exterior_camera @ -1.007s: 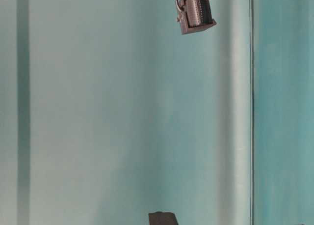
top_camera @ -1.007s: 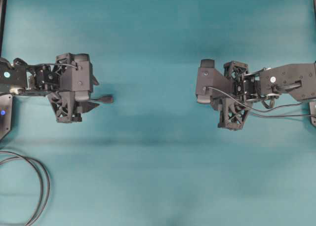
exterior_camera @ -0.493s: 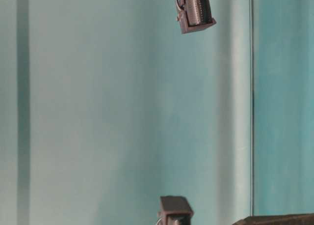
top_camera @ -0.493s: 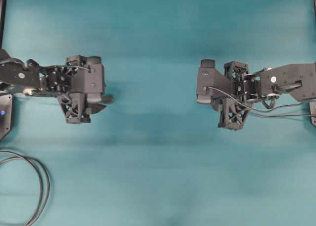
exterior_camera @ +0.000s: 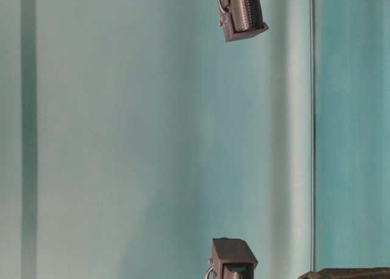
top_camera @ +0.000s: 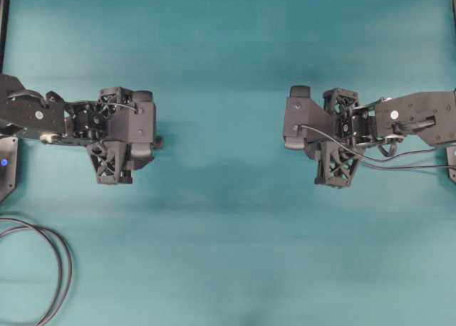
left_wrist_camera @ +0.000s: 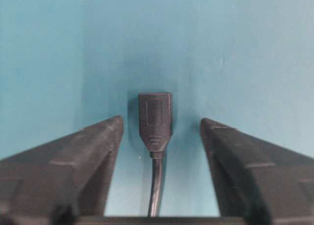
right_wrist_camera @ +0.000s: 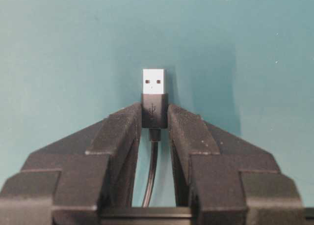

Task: Insert the USB using both arms.
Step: 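Lower the left gripper around the female USB socket and close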

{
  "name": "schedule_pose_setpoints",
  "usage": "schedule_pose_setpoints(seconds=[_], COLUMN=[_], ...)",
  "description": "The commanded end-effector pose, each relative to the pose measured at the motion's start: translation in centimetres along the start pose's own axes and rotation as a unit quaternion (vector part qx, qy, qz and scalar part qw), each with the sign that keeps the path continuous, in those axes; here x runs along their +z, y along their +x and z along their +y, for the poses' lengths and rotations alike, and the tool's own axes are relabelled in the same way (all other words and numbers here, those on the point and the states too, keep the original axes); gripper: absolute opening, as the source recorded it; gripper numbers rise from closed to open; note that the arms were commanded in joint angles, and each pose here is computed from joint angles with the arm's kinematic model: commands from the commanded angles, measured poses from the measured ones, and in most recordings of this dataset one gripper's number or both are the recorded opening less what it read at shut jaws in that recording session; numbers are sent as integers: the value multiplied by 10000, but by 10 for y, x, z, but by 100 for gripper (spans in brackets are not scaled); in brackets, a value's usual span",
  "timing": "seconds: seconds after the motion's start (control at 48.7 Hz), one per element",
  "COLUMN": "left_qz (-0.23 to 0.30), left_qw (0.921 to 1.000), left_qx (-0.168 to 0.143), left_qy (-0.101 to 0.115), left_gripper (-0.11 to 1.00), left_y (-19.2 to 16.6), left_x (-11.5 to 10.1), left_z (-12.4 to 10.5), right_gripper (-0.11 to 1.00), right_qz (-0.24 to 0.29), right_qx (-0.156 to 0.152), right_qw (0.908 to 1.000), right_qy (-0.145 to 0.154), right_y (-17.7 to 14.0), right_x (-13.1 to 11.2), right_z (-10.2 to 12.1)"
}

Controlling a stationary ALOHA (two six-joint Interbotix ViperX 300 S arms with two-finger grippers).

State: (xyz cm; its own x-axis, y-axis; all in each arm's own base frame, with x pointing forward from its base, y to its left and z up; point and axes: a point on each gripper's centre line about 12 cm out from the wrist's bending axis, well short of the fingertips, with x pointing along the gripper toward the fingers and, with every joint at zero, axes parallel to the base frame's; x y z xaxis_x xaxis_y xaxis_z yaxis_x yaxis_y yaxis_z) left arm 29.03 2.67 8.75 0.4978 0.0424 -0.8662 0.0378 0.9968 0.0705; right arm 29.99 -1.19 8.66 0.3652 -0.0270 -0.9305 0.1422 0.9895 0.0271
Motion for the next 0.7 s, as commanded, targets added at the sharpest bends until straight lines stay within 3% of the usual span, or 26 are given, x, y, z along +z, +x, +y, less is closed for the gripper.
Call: schedule_pose_setpoints(seconds=[0.0,0.185,0.329,0.678], left_qz=[-69,-53,-122,45], left_qw=[9999,9999,9999,9999], left_qx=[6,6,13,-12], left_qy=[98,97,104,105], left_gripper=[63,46,46,41], left_y=[0,5,7,9], left_x=[4,4,10,4], left_z=[0,0,0,0], right_gripper=[20,20,20,20], right_qz=[24,22,30,-1], right_qx=[19,9,8,9], right_qw=[10000,9999,10000,9999], right_qy=[-79,-108,-93,-107], right_y=[0,0,0,-1], right_x=[0,0,0,2], right_z=[4,4,4,4])
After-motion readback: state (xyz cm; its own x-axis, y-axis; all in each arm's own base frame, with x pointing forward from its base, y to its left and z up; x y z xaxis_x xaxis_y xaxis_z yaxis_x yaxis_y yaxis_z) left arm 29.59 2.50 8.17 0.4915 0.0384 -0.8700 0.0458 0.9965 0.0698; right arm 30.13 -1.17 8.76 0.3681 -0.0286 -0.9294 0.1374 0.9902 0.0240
